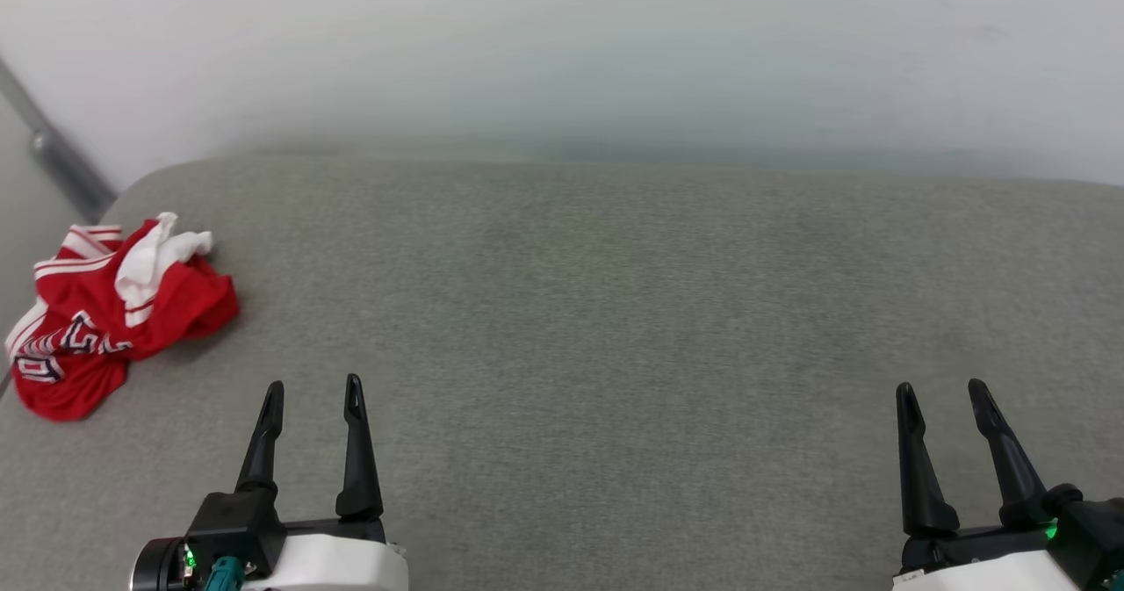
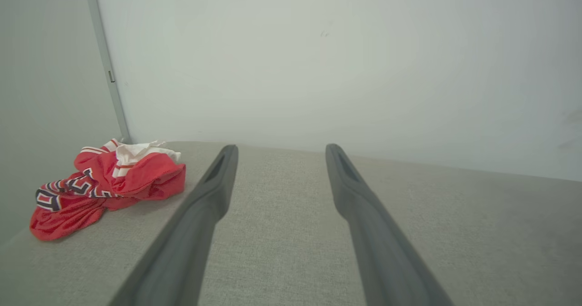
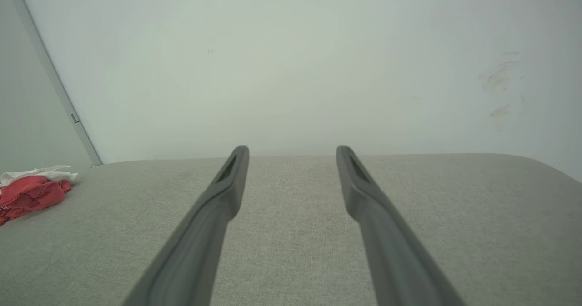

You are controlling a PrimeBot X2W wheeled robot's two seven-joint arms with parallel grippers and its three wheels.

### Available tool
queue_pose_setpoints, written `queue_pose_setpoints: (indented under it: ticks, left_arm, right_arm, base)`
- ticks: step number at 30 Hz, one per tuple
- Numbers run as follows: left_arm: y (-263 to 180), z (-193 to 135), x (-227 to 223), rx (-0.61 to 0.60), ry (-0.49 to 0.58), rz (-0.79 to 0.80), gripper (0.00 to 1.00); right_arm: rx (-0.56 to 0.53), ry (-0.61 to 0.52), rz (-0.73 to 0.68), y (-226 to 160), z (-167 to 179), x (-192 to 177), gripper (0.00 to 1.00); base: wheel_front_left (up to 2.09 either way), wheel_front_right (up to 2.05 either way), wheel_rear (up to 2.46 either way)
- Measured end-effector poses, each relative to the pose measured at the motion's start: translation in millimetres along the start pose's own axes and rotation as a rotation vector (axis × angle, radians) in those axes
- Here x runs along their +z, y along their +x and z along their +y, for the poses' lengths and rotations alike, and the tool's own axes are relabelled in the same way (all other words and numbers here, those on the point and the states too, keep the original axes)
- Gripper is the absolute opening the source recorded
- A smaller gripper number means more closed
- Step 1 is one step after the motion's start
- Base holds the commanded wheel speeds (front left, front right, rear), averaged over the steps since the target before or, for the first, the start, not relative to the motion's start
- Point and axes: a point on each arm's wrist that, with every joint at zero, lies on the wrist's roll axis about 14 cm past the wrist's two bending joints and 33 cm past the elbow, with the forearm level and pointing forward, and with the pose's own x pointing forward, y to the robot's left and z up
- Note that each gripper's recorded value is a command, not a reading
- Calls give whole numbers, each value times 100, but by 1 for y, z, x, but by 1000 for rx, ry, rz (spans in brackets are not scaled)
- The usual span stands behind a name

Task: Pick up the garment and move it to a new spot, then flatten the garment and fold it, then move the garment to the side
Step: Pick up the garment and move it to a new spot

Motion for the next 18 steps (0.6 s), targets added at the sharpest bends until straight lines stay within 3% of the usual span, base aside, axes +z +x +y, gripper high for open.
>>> queue_pose_setpoints:
  ticks: [18]
  left_arm:
    - [-50, 89, 17, 294, 66, -13, 100]
  right_arm:
    - [258, 55, 44, 39, 82, -24, 100]
  base:
    - [0, 0, 0]
